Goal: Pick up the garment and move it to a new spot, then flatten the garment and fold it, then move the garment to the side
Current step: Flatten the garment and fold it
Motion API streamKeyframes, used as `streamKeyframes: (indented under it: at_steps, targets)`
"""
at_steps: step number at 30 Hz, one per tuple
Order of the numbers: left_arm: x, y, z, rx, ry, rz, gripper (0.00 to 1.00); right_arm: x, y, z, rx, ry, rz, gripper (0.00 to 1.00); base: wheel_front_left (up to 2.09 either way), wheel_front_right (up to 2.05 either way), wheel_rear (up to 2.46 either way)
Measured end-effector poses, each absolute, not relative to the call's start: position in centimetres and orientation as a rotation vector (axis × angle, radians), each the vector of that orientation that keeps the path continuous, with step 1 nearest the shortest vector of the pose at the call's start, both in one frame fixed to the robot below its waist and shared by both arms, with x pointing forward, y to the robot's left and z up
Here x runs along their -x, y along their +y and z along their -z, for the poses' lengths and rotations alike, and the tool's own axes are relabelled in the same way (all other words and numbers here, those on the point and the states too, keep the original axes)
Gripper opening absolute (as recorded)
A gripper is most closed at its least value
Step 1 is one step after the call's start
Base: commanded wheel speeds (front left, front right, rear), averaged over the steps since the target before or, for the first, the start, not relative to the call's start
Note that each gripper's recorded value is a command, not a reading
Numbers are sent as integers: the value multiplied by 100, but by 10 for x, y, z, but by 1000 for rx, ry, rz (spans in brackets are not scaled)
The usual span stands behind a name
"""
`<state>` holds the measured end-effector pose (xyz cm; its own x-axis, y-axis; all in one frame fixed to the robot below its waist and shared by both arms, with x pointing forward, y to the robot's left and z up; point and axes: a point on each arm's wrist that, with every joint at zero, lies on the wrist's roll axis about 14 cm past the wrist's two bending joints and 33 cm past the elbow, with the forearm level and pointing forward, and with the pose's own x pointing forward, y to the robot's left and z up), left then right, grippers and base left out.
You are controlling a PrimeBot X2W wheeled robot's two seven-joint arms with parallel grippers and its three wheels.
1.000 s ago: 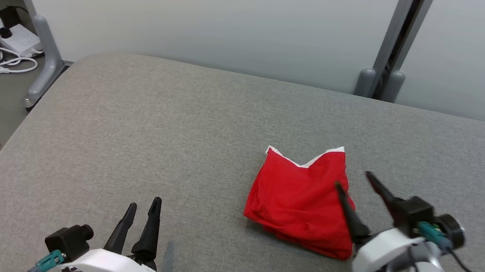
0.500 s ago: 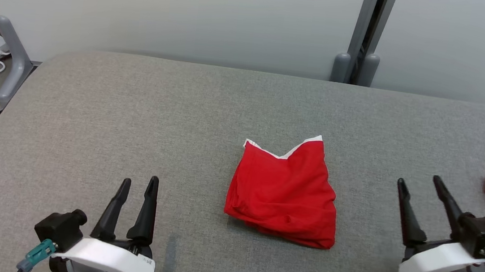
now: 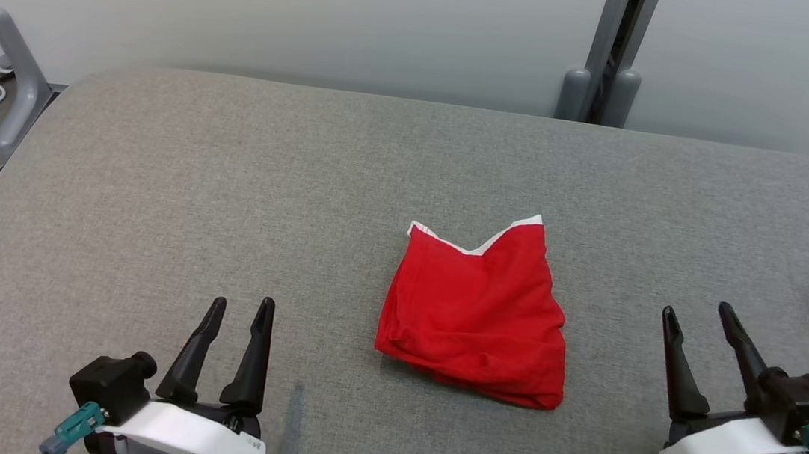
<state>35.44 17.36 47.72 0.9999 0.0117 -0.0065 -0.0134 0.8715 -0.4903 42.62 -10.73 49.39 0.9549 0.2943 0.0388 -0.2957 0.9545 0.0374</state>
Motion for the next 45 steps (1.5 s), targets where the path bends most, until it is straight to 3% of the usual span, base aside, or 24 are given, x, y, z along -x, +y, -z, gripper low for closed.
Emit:
streamKeyframes:
  at_steps: [1,7,11,21,27,35,45]
  targets:
    - [-354,173,-476,512,7,-12,100,-426,-103,-492,-35,-27,-317,0,0,0,0]
    - [-353,176,-473,508,17,-25,100,-426,-64,-475,-31,31,-451,0,0,0,0]
    - [-350,181,-469,504,27,-43,100,-421,-35,-448,-29,151,-554,0,0,0,0]
    - [-340,194,-458,497,53,-94,100,-397,-14,-376,8,465,-644,0,0,0,0]
    - [-338,196,-458,499,52,-103,100,-406,-29,-379,-15,463,-606,0,0,0,0]
    - [-340,191,-457,513,61,-96,100,-459,4,-442,-21,259,-656,0,0,0,0]
    - [-335,205,-455,513,64,-153,100,-478,6,-391,98,446,-673,0,0,0,0]
